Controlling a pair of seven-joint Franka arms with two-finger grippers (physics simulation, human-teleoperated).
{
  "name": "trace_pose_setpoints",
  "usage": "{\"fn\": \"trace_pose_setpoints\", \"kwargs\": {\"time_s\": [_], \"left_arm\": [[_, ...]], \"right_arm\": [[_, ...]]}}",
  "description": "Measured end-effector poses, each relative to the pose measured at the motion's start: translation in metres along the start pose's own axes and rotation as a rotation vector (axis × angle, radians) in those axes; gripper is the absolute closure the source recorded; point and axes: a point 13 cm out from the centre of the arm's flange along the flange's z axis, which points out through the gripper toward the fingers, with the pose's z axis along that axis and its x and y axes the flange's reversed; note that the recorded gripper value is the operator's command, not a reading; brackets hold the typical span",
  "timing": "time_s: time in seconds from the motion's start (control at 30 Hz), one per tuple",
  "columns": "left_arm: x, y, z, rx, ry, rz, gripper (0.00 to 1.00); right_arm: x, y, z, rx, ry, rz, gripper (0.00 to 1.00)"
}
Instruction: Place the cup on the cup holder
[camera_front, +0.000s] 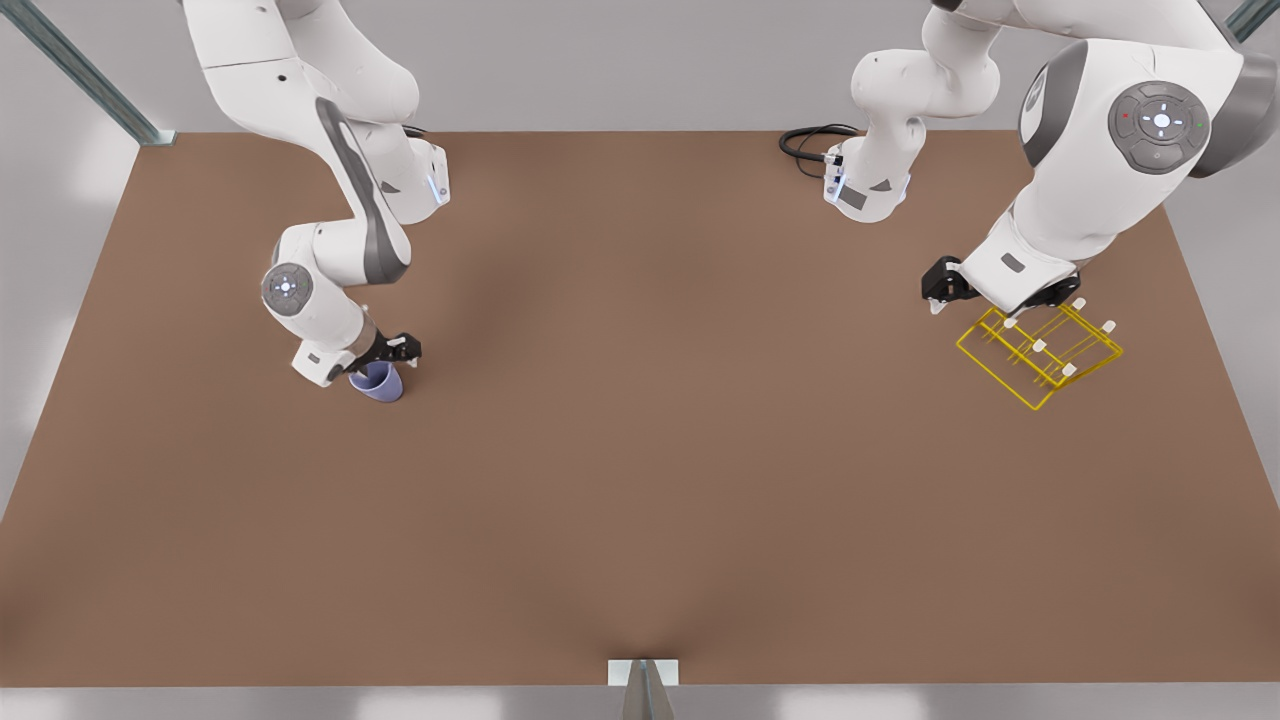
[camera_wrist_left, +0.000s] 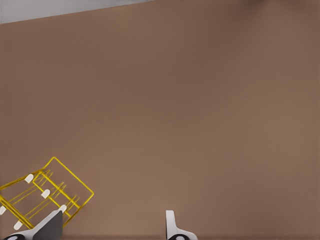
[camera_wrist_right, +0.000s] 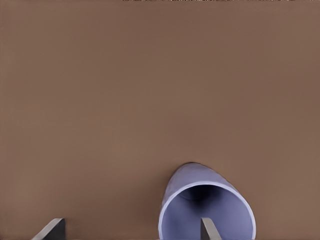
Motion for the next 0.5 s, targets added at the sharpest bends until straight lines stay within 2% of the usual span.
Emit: {"fn": "trace_pose_setpoints", "kwargs": {"time_s": [0.2, 0.5], "left_arm": [[0.000, 0.000, 0.000, 0.000, 0.000, -0.001, 0.00], [0.001, -0.004, 0.000, -0.001, 0.000, 0.007, 0.00]], "right_arm": [[0.030, 0.011, 0.028, -0.004, 0.045, -0.018, 0.00], [0.038, -0.013, 0.060, -0.035, 0.074, 0.037, 0.00]]}}
